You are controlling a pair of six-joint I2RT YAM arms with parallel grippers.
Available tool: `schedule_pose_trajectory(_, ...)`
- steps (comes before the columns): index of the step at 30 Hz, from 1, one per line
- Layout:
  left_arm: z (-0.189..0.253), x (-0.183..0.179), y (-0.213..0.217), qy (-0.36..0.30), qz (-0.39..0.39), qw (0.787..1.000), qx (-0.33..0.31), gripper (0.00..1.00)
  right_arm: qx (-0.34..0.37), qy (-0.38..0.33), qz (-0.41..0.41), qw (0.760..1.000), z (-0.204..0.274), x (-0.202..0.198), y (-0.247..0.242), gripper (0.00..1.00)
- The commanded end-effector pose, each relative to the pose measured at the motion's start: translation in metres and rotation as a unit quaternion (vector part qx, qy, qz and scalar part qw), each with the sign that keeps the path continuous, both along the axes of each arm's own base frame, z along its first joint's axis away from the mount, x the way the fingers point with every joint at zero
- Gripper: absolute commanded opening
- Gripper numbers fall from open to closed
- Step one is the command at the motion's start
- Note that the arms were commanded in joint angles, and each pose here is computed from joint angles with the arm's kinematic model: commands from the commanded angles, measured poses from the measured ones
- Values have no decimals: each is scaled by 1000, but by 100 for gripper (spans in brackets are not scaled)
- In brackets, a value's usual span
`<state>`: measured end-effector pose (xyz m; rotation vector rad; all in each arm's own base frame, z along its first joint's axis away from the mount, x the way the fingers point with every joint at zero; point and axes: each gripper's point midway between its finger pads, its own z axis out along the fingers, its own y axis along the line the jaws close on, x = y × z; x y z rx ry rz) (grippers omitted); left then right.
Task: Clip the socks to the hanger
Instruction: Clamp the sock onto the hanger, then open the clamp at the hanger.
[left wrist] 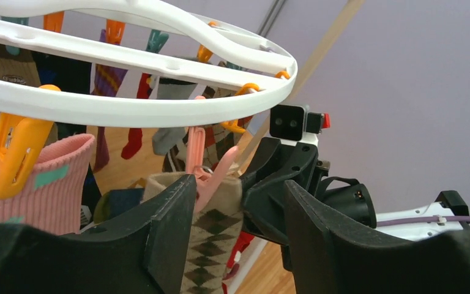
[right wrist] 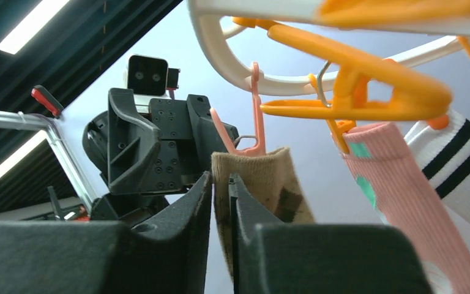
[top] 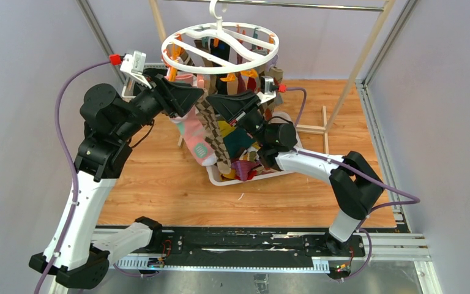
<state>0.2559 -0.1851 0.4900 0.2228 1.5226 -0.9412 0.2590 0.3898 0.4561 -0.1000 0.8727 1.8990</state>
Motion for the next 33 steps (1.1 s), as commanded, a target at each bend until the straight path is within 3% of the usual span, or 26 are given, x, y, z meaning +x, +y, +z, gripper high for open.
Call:
schedule_pose_trajectory(1,5,-4,8,-14,14,1000,0,59,31,-43,-6,999,22,-15,-10,25)
schedule_pose_trajectory(4,4,-4,11,-16,23,1000,2,59,15,-38,-23,999,13,-12,-11,55)
schedule_pose_trajectory(7,1,-5,12,-14,24,1000,5,59,-20,-29,-60,998,-5,-7,-14,68)
schedule_pose_trajectory(16,-5,-11,10,-14,9,1000,16,56,-121,-3,-170,978,-45,20,-46,74)
schedule_pose_trajectory(29,-4,-19,5,-13,-13,1000,16,51,-69,-45,-143,986,-6,46,-38,78)
schedule_pose_trajectory(33,-3,-22,6,-13,-16,1000,17,51,-43,-46,-137,989,-1,51,-35,73)
